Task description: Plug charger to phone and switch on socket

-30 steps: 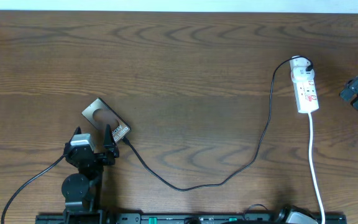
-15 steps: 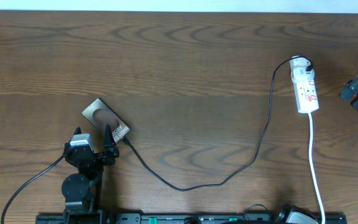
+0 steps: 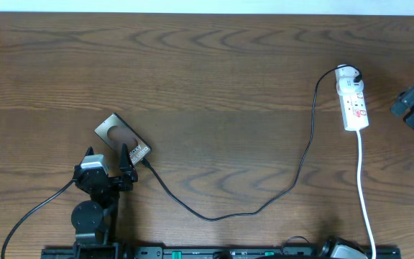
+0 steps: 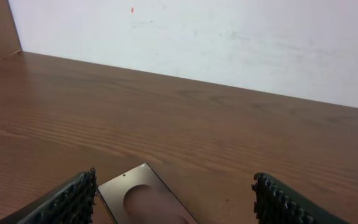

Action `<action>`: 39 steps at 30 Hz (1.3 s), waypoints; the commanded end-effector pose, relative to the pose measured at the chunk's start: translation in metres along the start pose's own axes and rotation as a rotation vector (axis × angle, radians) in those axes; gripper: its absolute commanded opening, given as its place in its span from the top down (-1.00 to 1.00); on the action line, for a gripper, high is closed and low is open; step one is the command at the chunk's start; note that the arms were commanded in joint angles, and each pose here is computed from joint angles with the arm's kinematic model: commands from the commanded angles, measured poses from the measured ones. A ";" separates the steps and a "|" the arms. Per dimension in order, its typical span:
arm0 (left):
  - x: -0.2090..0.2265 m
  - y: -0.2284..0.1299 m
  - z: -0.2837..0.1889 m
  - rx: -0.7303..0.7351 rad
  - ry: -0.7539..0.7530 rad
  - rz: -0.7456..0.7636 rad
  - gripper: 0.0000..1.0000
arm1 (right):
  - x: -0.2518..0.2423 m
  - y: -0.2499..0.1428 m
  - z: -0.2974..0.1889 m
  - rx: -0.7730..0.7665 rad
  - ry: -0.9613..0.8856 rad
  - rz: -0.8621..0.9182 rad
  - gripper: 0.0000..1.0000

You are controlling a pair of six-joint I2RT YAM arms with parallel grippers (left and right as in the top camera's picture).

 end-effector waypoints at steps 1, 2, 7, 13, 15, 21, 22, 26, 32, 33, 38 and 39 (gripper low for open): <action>0.007 -0.012 0.001 0.038 0.049 -0.008 -0.58 | 0.001 0.000 -0.001 -0.001 0.000 0.007 -0.99; 0.007 -0.012 0.001 0.038 0.049 -0.008 -0.58 | 0.001 0.000 -0.001 -0.001 -0.001 0.006 -0.99; 0.007 -0.012 0.001 0.038 0.049 -0.008 -0.58 | 0.000 0.000 -0.002 -0.010 -0.007 0.006 -0.99; 0.007 -0.012 0.001 0.038 0.049 -0.008 -0.58 | 0.011 -0.005 -0.005 -0.119 0.080 -0.014 -0.99; 0.007 -0.012 0.001 0.038 0.049 -0.008 -0.58 | 0.017 -0.011 0.001 -0.188 0.138 -0.036 -0.98; 0.007 -0.012 0.001 0.038 0.049 -0.008 -0.58 | 0.008 -0.058 0.046 -0.402 0.288 -0.063 -0.99; 0.007 -0.012 0.001 0.038 0.049 -0.008 -0.58 | 0.002 -0.071 0.057 -0.423 0.312 -0.066 -0.98; 0.007 -0.012 0.001 0.038 0.049 -0.008 -0.58 | -0.015 -0.116 0.096 -0.491 0.381 -0.074 -0.98; 0.007 -0.012 0.001 0.038 0.049 -0.008 -0.58 | -0.036 -0.165 0.134 -0.582 0.456 -0.084 -0.98; 0.007 -0.012 0.001 0.038 0.049 -0.008 -0.58 | -0.038 -0.171 0.137 -0.594 0.465 -0.086 -0.98; 0.007 -0.012 0.001 0.038 0.049 -0.008 -0.58 | -0.045 -0.196 0.139 -0.602 0.432 -0.251 -0.99; 0.007 -0.012 0.001 0.038 0.049 -0.008 -0.58 | -0.042 -0.194 0.132 -0.651 0.445 -0.298 -0.99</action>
Point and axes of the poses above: each gripper's point midway between its finger pads, its own z axis out along the fingers, its own x axis along the line the jaws close on, y = z × x, the point moved 6 cm from there along -z, back along the fingers, and after that the axes turned 1 degree about z, right-handed, at the moved point
